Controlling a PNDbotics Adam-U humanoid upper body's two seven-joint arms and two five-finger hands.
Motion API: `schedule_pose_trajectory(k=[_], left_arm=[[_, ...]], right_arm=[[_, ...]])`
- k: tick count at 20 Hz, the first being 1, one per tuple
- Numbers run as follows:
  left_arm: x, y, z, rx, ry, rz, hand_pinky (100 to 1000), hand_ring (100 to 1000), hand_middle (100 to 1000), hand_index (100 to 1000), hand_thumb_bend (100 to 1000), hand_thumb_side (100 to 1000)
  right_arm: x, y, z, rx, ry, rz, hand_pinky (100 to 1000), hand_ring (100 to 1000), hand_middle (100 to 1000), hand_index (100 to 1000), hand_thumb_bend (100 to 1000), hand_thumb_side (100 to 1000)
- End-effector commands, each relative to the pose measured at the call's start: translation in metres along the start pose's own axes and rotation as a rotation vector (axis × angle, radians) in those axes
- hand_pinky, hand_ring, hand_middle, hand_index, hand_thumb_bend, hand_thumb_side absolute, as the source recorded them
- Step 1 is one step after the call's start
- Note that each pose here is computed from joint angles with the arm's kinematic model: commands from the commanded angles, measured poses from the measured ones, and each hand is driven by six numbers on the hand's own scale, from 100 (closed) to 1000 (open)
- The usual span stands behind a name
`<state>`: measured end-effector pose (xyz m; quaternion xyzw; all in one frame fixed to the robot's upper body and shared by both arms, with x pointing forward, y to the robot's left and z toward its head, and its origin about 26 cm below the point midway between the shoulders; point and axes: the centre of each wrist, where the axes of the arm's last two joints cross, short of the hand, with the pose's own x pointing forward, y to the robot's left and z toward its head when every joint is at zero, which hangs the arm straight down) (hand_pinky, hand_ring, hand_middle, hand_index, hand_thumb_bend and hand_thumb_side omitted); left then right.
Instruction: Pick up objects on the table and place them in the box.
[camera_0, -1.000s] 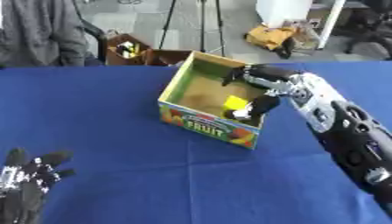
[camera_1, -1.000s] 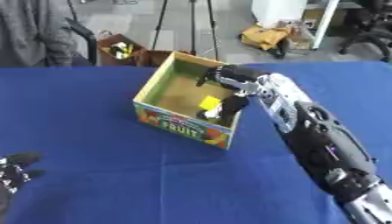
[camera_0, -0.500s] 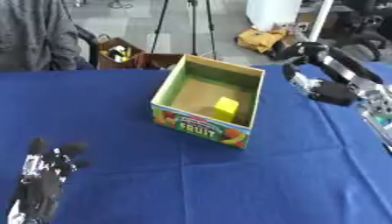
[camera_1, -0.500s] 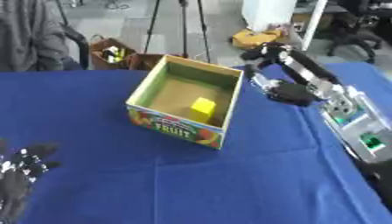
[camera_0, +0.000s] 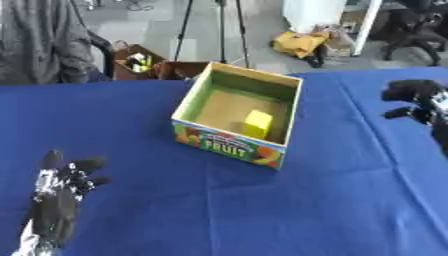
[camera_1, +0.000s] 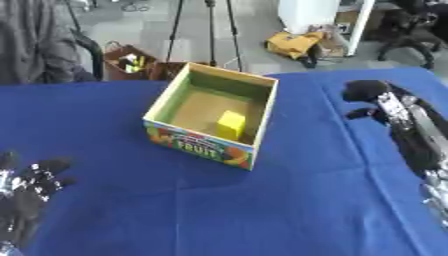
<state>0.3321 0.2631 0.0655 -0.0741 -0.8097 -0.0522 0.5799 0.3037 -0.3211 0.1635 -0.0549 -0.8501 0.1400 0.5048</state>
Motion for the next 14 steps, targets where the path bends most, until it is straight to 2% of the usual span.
schedule_pose_trajectory(k=[1,5,14], left_arm=[[0.009,0.007,-0.002,0.007,-0.027,-0.023,730,859,704,662,476,1000],[0.009,0.006,-0.003,0.006,-0.030,-0.022,730,860,703,661,472,1000],[0.009,0.006,-0.002,0.008,-0.030,-0.020,729,859,703,661,470,1000]], right_arm=[[-0.001,0.004,0.008,-0.048,-0.009,-0.071,660,789,684,790,100,900],[-0.016,0.015,0.021,-0.075,0.034,-0.129,656,783,678,787,100,893],[-0.027,0.021,0.031,-0.096,0.078,-0.143,652,778,672,780,100,902]])
